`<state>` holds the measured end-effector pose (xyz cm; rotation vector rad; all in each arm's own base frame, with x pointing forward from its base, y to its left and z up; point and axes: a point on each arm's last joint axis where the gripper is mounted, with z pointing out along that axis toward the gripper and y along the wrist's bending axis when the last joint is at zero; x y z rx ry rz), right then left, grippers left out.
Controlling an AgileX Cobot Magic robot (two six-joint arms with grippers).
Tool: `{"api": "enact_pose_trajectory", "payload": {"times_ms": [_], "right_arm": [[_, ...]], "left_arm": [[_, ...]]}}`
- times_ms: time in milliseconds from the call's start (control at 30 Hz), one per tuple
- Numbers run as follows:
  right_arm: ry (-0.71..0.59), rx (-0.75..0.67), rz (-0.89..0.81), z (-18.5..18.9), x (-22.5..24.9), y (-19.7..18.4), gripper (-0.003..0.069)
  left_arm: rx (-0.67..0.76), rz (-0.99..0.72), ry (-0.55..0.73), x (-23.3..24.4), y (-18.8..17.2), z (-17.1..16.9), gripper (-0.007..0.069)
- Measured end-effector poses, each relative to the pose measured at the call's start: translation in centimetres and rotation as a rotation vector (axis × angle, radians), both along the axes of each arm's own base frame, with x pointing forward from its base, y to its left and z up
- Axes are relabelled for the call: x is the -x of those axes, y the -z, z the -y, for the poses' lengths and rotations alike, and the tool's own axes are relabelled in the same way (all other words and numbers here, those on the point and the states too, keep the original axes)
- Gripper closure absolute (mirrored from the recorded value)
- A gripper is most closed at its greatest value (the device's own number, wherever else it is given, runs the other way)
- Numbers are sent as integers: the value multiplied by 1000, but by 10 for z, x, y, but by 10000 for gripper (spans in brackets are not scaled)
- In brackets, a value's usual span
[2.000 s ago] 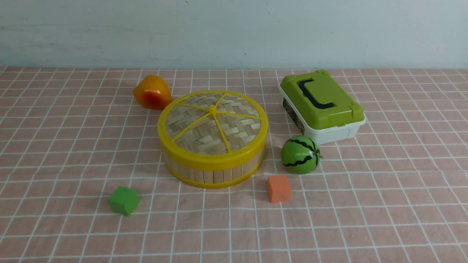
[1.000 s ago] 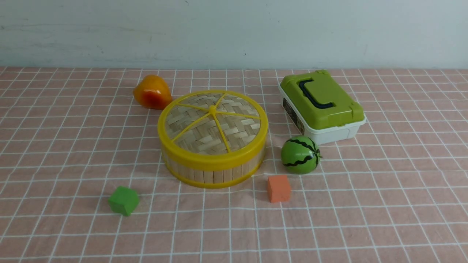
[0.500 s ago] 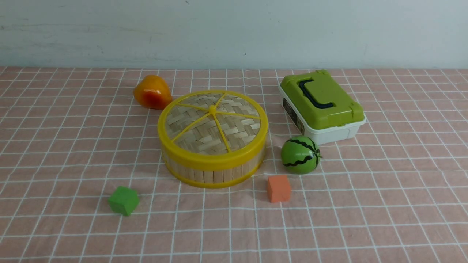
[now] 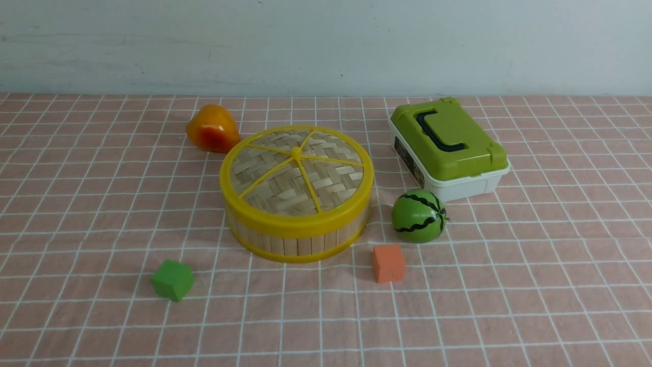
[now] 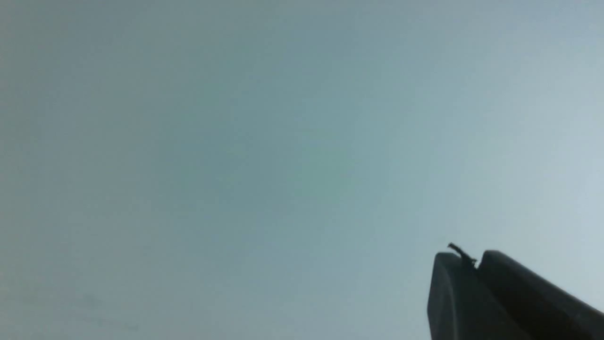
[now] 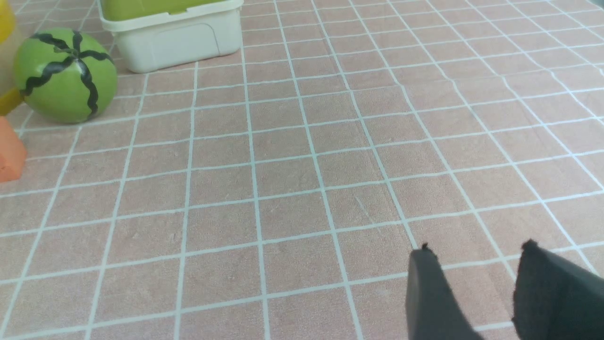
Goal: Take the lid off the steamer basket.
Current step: Use the left arm to lift the lid of the steamer
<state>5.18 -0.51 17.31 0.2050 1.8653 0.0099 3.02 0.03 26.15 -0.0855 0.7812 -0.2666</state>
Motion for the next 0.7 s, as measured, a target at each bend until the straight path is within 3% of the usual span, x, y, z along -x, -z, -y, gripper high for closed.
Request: {"api": "enact_pose_trajectory", "payload": {"times_ms": [167,300,400,567,700], "right_arm": [[0,0,0,0,0,0,418],[0,0,0,0,0,0,418],[0,0,0,0,0,0,418],[0,0,0,0,0,0,418],[0,0,0,0,0,0,418]], "left_arm": [[87,88,25,9,-22,-5,571],[68,95,13,26,-90,-5,638],[43,43,0,23,-116,-4,638],[48,-234,37,-25,-165,1,638],[69,-519,96,-83,-173,8,638]]}}
